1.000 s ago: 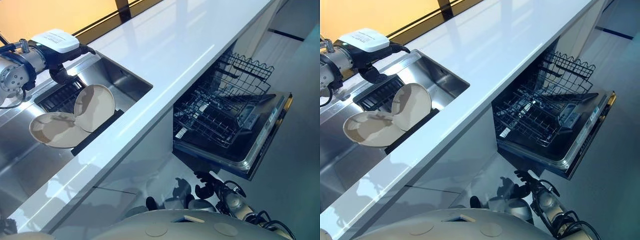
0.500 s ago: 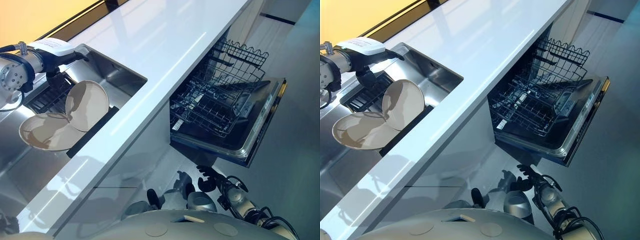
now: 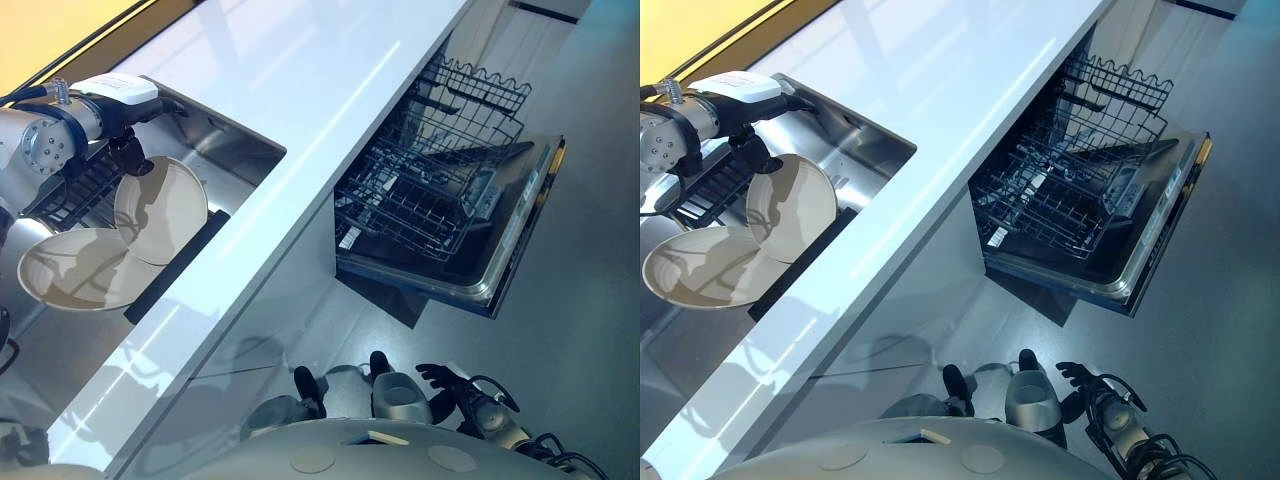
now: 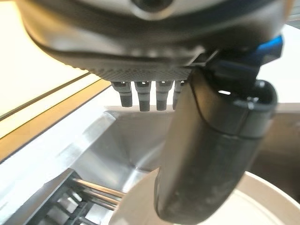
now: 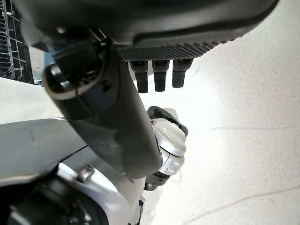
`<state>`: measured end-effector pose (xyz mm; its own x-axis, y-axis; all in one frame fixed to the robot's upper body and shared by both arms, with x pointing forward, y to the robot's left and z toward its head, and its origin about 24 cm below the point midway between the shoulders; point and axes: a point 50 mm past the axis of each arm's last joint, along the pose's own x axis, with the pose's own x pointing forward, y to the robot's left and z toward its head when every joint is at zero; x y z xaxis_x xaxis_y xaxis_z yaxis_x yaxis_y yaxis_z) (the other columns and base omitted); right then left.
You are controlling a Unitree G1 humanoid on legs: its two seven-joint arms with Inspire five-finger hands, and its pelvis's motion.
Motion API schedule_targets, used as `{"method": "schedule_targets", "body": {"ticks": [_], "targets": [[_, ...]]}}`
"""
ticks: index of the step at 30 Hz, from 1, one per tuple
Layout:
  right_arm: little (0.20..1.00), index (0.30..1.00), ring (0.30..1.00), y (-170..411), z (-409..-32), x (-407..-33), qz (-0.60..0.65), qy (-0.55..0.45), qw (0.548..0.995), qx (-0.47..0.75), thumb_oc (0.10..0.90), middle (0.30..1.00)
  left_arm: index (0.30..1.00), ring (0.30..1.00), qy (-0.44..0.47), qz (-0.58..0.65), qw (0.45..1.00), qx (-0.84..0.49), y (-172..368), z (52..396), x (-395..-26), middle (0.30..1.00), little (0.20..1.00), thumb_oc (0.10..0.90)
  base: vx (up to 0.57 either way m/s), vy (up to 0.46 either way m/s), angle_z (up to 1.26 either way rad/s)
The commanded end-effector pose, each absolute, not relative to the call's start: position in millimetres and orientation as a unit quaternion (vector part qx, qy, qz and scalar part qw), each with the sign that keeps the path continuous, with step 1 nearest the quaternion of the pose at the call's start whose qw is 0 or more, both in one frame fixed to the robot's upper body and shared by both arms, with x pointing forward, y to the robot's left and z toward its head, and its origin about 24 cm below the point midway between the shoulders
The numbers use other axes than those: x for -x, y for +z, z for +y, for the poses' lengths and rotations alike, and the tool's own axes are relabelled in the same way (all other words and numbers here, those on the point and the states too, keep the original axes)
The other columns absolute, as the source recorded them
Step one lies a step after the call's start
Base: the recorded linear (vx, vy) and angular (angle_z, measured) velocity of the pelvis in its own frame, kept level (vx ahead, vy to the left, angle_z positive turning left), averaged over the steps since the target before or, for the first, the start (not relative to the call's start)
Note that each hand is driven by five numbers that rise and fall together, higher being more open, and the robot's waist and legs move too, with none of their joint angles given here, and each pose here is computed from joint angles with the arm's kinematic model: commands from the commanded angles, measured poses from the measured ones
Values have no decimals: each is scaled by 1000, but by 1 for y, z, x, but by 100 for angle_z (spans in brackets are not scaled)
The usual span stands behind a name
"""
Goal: Pick up plates and place into dishwasher.
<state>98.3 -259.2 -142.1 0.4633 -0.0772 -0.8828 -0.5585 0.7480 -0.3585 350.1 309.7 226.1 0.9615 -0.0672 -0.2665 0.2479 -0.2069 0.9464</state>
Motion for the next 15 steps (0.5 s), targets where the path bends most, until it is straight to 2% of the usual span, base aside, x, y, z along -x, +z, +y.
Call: {"method": "schedule_targets", "body": {"ticks": [1, 7, 13, 15], "targets": [[900, 900, 900, -138, -265, -102, 479, 165, 789, 347, 800, 900, 900, 900, -9, -4, 673, -739, 303, 316, -352, 900, 900, 800, 5, 10, -6], [900, 900, 900, -136, -268, -104, 476, 161, 790, 351, 800, 900, 900, 900, -53, 33, 676, -734, 289, 313, -356, 900, 900, 800, 0, 6, -5], [900, 900, 900, -135, -270, -104, 475, 159, 790, 353, 800, 900, 900, 900, -94, 57, 657, -746, 278, 309, -357, 900, 900, 800, 0, 0, 0], [900, 900, 900, -133, -272, -107, 474, 157, 791, 354, 800, 900, 900, 900, -116, 77, 635, -760, 273, 306, -358, 900, 900, 800, 0, 0, 0]]}}
